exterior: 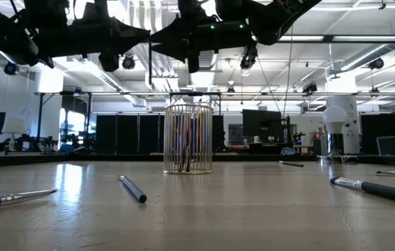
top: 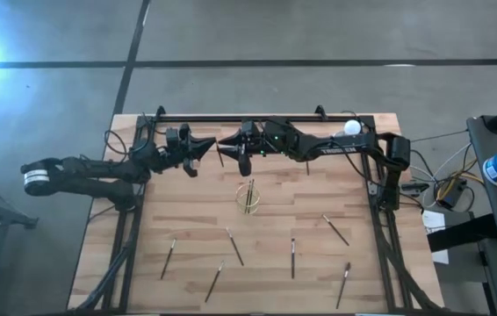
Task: Pick & Place Makeup Brushes
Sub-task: Put the eyeshadow brush into the gold makeup brush holder
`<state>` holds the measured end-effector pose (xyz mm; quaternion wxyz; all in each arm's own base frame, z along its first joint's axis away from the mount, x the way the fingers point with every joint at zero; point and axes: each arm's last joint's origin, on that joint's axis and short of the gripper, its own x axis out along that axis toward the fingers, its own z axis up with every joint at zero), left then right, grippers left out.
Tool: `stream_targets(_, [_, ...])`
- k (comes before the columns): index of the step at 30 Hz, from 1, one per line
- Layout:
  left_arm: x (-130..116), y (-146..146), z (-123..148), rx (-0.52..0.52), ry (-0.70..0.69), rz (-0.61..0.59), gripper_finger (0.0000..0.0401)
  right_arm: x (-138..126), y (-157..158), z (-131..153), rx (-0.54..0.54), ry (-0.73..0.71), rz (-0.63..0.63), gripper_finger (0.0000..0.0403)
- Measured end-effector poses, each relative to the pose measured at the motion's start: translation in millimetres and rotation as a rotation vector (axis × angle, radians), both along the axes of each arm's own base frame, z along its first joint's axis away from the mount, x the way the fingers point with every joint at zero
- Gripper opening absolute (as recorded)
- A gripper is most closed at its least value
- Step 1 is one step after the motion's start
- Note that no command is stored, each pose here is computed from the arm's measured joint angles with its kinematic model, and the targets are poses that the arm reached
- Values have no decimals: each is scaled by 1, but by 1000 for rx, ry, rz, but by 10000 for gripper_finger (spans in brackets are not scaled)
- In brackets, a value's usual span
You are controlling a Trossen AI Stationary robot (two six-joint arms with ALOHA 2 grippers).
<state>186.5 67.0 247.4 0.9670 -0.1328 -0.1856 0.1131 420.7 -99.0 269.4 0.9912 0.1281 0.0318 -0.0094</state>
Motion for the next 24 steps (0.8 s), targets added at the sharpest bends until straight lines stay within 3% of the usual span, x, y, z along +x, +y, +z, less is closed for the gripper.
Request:
stream_targets(13, [0, 0, 0, 1, 0, 0, 0, -1, -4, -1, 25, 13, -5, 155])
stream_targets(24, [0, 0, 0, 2, -1, -1, 0, 18, -10, -22, 56, 1, 53, 144])
